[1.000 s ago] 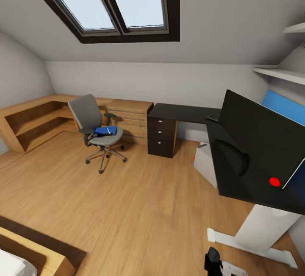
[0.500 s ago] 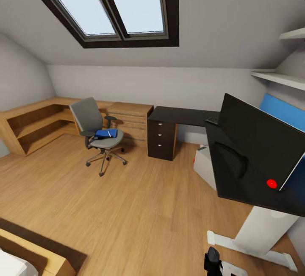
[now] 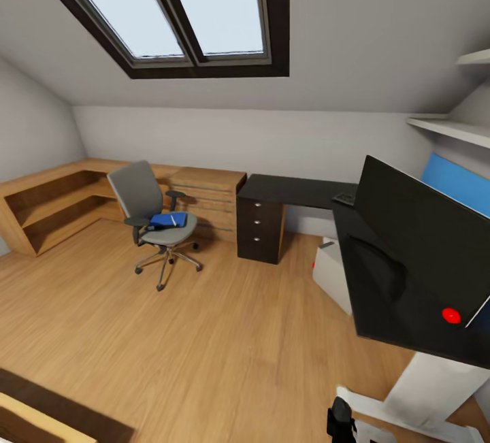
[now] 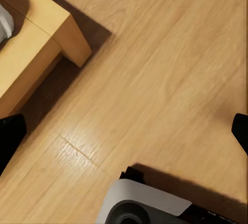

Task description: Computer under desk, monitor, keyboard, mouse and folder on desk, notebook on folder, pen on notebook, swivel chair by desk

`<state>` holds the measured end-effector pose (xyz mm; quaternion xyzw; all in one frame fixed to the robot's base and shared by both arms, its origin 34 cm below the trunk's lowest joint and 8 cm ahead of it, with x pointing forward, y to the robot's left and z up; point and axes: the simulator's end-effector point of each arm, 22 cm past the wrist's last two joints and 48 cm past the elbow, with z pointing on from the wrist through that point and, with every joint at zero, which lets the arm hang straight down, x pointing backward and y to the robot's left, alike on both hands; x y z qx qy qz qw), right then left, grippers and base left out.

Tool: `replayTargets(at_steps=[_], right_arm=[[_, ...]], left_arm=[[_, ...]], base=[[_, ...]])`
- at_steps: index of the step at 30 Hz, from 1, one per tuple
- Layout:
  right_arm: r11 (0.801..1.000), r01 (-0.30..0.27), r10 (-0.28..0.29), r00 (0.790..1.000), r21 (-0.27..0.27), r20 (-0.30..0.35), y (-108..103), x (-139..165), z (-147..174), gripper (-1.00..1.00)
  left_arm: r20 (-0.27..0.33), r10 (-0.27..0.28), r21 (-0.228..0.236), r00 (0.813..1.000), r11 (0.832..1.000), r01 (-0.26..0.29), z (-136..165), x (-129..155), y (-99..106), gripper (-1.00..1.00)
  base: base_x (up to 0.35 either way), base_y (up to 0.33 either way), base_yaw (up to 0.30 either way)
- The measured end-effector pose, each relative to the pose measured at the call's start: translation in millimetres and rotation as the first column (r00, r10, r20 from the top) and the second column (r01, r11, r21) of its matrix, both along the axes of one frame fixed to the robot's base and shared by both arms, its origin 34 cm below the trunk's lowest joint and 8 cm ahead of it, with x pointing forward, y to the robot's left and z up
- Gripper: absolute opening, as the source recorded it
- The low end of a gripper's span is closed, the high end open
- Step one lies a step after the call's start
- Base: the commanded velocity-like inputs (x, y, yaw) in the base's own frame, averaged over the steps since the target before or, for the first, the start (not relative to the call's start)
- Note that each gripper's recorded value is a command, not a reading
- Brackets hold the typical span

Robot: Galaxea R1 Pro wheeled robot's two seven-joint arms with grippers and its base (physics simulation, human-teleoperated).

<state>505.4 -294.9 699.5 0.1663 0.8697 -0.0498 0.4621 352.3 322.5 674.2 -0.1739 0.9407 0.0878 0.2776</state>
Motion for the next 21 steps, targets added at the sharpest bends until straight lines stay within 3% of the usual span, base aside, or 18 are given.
replayTargets(at_steps=[21], right_arm=[[1.000,-0.011,0.011,1.000,0.004,-0.003,6.1,-7.7,17.4,-1.00]], left_arm=[[-0.003,0.002,0.000,1.000,1.000,-0.002,17.8,-8.1,0.1,1.00]], base=[[0.334,0.000,0.000]])
